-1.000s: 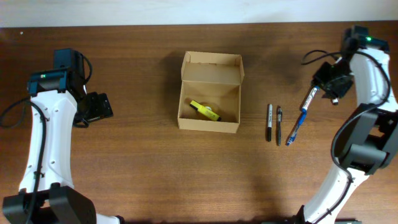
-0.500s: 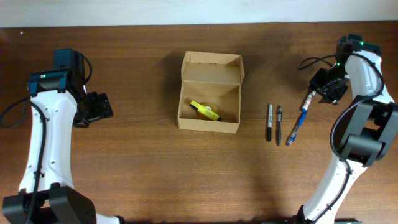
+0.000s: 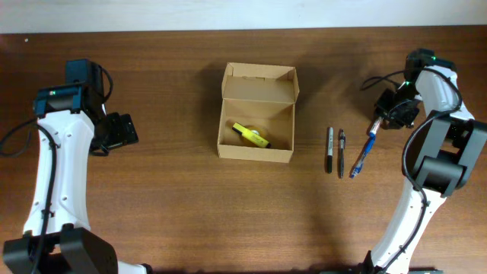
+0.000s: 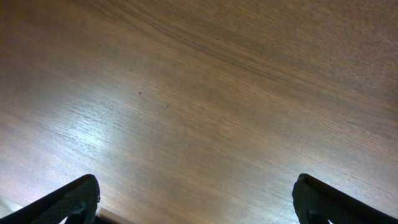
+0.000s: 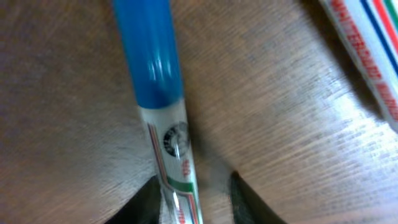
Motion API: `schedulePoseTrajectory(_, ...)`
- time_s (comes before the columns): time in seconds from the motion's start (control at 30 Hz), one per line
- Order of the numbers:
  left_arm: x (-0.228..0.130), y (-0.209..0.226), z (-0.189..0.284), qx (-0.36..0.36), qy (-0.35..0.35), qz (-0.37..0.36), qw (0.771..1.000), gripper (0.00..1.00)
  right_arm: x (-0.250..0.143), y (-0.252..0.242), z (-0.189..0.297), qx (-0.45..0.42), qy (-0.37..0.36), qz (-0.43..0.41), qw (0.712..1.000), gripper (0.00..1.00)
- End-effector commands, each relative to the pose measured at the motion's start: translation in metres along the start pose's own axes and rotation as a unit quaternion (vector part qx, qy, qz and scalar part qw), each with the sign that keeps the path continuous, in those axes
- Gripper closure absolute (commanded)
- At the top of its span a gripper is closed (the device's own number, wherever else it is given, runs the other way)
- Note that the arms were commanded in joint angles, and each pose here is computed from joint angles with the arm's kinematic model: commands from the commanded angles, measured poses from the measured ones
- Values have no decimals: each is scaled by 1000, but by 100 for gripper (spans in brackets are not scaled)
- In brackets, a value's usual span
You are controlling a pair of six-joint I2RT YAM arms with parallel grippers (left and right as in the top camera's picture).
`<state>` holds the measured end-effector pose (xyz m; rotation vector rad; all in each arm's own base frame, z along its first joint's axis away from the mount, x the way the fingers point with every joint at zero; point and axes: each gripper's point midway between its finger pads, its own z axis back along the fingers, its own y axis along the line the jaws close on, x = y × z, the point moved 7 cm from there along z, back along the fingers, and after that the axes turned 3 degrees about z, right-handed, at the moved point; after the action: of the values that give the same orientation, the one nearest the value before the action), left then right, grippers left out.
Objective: Pack container
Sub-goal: 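Move the right gripper to the blue-capped whiteboard marker and grasp it, then carry the whiteboard marker into the box and open the right gripper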
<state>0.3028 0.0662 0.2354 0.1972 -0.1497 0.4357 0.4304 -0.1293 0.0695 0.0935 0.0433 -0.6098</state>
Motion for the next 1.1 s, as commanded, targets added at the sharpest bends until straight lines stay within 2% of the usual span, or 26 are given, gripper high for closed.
schedulePoseTrajectory(0.0,-1,3,7,-6,-11,-3,1000,0,-3,1,-20,0,23,2,1000,92)
schedulePoseTrajectory(0.03,-1,3,7,-6,-11,-3,1000,0,-3,1,-20,0,23,2,1000,96)
schedulePoseTrajectory(0.2,-1,3,7,-6,-11,-3,1000,0,-5,8,-18,36,33,3,999,96)
schedulePoseTrajectory(0.33,-1,3,7,-6,-11,-3,1000,0,-3,23,0,93,18,48,994,96)
schedulePoseTrajectory(0.47,-1,3,7,-6,-11,-3,1000,0,0,43,49,109,-37,103,988,96)
schedulePoseTrajectory(0.63,-1,3,7,-6,-11,-3,1000,0,-12,84,148,135,-153,193,960,96)
schedulePoseTrajectory(0.7,-1,3,7,-6,-11,-3,1000,0,-28,104,190,144,-202,246,937,96)
schedulePoseTrajectory(0.87,-1,3,7,-6,-11,-3,1000,0,-96,161,276,141,-315,403,848,96)
schedulePoseTrajectory(1.0,-1,3,7,-6,-11,-3,1000,0,-151,197,294,87,-349,531,767,96)
schedulePoseTrajectory(1.07,-1,3,7,-6,-11,-3,1000,0,-179,214,286,51,-333,618,710,96)
